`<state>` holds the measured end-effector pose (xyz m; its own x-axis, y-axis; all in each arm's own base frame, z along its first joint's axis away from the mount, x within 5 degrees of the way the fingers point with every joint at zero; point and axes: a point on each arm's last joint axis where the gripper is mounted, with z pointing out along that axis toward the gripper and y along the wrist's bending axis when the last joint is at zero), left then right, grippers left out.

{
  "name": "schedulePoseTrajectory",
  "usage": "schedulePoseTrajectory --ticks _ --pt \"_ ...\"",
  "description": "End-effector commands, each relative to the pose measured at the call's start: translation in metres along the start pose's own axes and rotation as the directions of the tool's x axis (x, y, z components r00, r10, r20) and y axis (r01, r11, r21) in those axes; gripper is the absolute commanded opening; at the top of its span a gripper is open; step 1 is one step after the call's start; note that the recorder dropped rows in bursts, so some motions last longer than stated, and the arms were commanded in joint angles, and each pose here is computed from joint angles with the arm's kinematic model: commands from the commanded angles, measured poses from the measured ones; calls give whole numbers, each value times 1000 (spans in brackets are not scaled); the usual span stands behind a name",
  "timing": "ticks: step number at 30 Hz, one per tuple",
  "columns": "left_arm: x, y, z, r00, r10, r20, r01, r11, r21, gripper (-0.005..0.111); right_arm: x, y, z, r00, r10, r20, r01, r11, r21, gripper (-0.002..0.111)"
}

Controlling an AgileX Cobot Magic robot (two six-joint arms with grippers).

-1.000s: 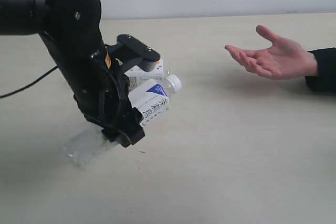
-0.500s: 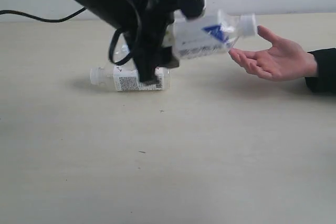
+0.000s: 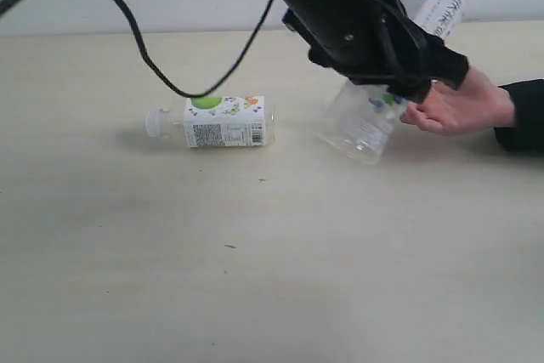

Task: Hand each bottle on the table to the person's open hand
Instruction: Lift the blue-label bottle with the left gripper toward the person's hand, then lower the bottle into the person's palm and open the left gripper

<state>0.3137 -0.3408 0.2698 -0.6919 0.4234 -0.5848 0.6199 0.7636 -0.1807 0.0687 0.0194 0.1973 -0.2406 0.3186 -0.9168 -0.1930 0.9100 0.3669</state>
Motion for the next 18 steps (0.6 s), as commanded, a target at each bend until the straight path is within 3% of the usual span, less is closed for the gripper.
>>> schedulePoseTrajectory --ticks 1,2,3,5,7,10,14,18 --pt "-7 -34 15 963 -242 119 222 962 159 1 1 -1 0 1000 -2 0 2 1000 3 0" --pt "-7 -45 25 925 -351 147 317 925 210 1 1 -1 0 1000 -2 0 2 1000 3 0" --pt "-8 -48 29 907 -389 160 349 908 230 1 1 -1 0 1000 -2 0 2 1000 3 0" --pt "-10 -58 43 829 -522 203 448 836 317 1 1 -1 0 1000 -2 0 2 1000 3 0" --pt "-13 -65 63 694 -677 245 535 713 454 1 1 -1 0 1000 -2 0 2 1000 3 0" --pt "-9 -62 86 595 -771 228 593 612 522 1 1 -1 0 1000 -2 0 2 1000 3 0" --pt "4 -49 116 585 -782 214 636 606 478 1 1 -1 0 1000 -2 0 2 1000 3 0" --pt "5 -37 125 572 -787 231 641 605 472 0 1 -1 0 1000 -2 0 2 1000 3 0"
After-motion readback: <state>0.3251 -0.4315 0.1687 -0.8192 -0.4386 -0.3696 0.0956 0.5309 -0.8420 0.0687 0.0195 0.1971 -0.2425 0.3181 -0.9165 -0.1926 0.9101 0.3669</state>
